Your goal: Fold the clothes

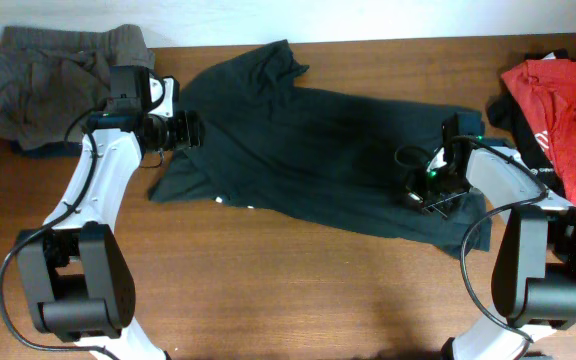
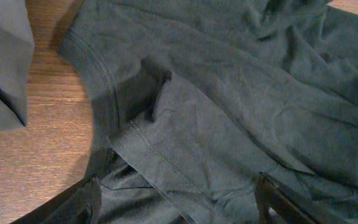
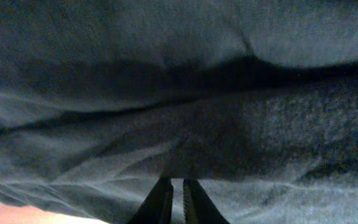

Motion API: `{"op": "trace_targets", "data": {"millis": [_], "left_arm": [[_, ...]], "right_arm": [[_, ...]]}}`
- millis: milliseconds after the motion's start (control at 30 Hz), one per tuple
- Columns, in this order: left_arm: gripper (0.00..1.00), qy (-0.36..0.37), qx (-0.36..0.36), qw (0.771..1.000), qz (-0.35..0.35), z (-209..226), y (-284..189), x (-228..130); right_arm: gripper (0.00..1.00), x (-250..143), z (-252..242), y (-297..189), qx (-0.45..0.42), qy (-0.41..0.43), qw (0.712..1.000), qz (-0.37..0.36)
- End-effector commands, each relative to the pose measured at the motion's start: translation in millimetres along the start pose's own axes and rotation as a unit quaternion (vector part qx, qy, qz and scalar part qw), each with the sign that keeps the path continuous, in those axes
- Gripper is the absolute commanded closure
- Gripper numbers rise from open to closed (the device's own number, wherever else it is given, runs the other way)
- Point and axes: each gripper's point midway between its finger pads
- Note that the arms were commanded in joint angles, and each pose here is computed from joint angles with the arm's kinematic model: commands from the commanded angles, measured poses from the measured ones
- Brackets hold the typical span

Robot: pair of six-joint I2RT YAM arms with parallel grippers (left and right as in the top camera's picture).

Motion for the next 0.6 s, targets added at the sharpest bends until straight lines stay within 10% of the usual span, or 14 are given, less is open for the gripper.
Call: {"op": "trace_targets", "data": {"millis": [0, 367, 467, 567], "left_arm": [[0.21, 0.013, -0.003, 1.000, -0.016, -3, -10, 10], [0.24, 0.016, -0.008, 0.999, -0.028, -5, -10, 16], [0.28, 0.028, -0.049, 0.998, -0.043, -26, -12, 24], [0.27, 0.053, -0.057, 0.995, -0.065, -47, -23, 48]], "right_arm": [[0.85, 14, -8, 2, -0.029, -0.004, 0.999, -0.040], [0.86, 93, 31, -19, 0.007, -0.098, 0.969, -0.225], [0.60, 99, 44, -43, 0.021, -0.108, 0.964, -0.241], [0.02, 106, 60, -94, 0.034, -0.102, 0.958, -0.264]]}}
Point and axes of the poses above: each gripper's point midway between its finger pads, its own y axis out along the fingers, its own z axis along the line the jaws close on, x = y × z, and after that the axes turned 15 degrees about y, right-handed
